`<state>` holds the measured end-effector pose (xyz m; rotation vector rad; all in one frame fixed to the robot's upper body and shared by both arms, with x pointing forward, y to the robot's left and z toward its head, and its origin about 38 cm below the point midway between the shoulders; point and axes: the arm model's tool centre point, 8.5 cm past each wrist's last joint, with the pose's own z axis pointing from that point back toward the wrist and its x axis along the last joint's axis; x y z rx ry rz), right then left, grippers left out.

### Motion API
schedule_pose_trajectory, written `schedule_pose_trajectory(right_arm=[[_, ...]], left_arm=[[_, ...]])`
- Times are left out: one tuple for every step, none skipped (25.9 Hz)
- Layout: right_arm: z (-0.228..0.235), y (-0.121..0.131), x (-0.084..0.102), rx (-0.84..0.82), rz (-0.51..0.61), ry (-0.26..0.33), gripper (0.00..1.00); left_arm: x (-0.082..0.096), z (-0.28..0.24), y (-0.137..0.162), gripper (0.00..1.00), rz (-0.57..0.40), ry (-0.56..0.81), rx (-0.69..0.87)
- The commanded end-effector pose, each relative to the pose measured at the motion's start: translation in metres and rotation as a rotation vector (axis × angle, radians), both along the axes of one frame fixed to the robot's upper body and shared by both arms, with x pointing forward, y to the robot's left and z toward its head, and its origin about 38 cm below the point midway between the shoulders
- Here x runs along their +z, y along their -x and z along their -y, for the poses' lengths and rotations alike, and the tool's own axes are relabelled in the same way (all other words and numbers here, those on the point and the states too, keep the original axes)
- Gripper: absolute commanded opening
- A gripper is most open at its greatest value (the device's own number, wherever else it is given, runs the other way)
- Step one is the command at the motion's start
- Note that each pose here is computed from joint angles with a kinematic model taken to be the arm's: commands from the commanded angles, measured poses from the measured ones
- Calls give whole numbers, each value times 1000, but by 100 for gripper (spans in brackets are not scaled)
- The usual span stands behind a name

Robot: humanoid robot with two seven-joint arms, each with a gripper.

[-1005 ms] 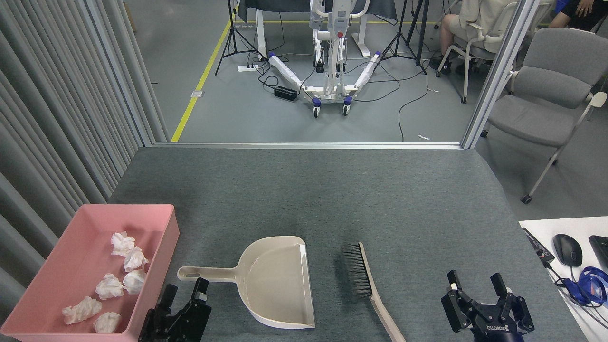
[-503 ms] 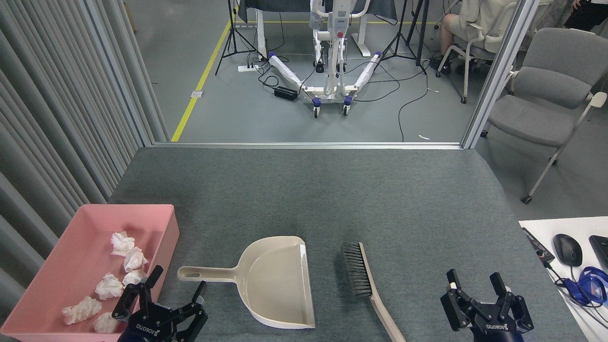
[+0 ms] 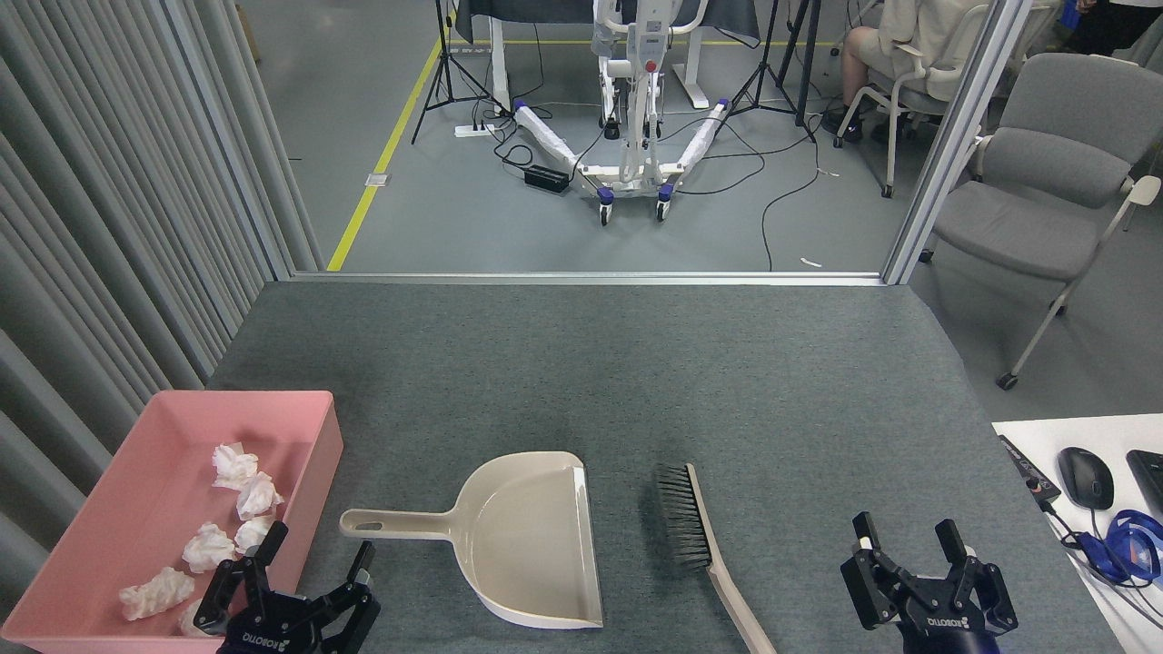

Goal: Sweep and dump garbage into bin

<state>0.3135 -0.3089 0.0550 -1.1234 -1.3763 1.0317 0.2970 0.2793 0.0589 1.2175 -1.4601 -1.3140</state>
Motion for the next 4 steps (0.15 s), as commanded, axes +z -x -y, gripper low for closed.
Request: schedule_pose_trajectory(right_arm=[[-4, -1, -1, -3, 2, -14, 98], [-5, -1, -1, -4, 2, -19, 98], [-5, -1, -1, -4, 2, -19, 98], [-5, -1, -1, -4, 2, -19, 98]], left_arm=[[-6, -3, 2, 100, -30, 13, 77], [-6, -2, 3, 100, -31, 14, 77], [-6, -3, 3, 100, -28, 16, 81], [-6, -3, 4, 100, -27, 14, 83]])
